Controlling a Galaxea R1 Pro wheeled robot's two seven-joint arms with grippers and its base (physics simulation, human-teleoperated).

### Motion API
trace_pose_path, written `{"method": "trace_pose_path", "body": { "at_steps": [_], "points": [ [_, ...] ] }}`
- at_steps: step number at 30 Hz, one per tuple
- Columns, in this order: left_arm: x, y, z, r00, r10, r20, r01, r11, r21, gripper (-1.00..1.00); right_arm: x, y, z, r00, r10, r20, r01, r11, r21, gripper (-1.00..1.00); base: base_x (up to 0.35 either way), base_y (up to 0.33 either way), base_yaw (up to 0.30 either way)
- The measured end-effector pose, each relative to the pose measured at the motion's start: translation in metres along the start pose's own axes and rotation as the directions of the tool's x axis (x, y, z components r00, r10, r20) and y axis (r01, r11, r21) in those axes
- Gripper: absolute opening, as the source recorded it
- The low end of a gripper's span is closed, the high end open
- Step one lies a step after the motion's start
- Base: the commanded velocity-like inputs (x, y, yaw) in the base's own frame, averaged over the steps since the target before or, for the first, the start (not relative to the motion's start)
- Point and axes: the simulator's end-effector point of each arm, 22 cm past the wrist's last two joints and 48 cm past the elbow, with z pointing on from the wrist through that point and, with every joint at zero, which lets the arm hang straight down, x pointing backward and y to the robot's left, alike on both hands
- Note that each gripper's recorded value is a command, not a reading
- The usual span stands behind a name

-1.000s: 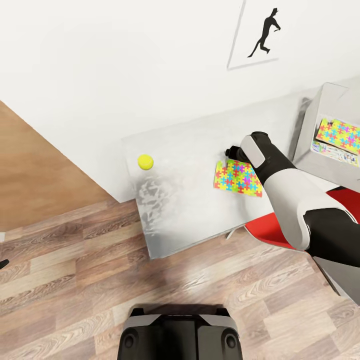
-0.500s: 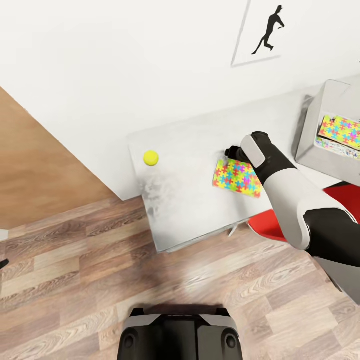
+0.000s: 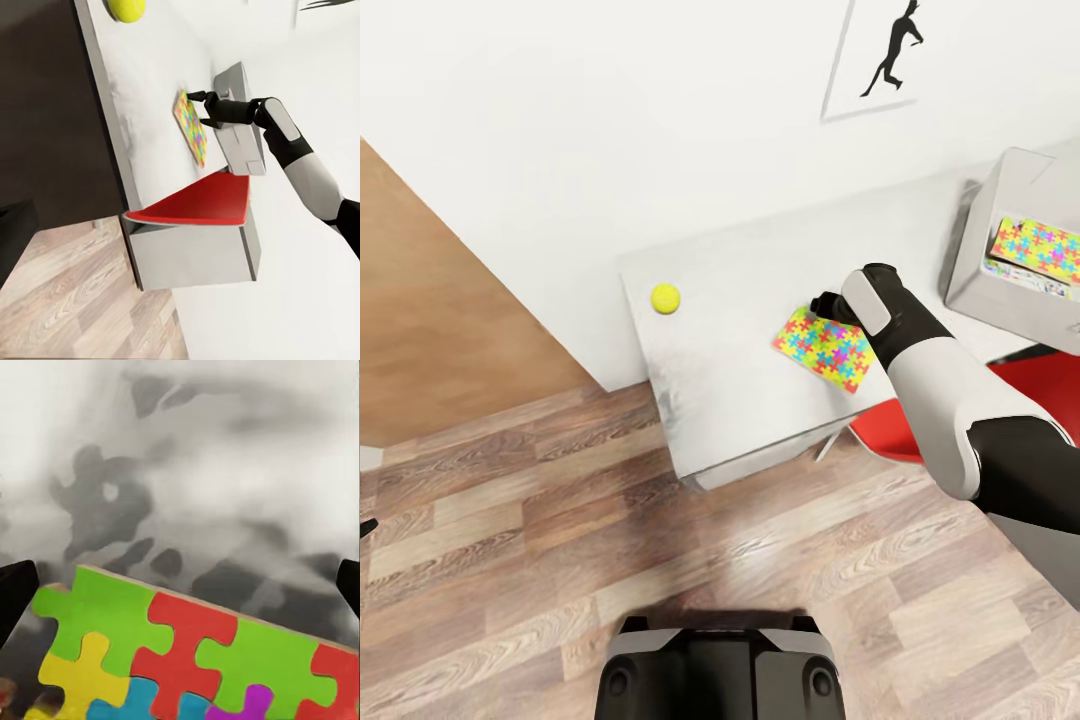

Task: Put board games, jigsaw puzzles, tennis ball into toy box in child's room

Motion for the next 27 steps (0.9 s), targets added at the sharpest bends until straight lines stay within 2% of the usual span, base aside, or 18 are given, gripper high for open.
{"method": "trace_pose_path", "body": {
  "at_steps": [13,27],
  "points": [
    [0.0002,-0.0002,-0.0001,1.0,0.0,0.0,0.0,1.0,0.0,1.0,-0.0004,-0.0013,-0.0002,1.0,-0.004,0.001,0.004,1.0,0.004,1.0,-0.101,0.06,0.0],
    [0.0001,-0.0002,-0.0001,1.0,0.0,0.0,0.0,1.0,0.0,1.0,-0.0006,-0.0023,-0.0008,1.0,-0.016,0.001,0.016,1.0,0.012,1.0,-0.036,0.101,0.0]
  ]
}}
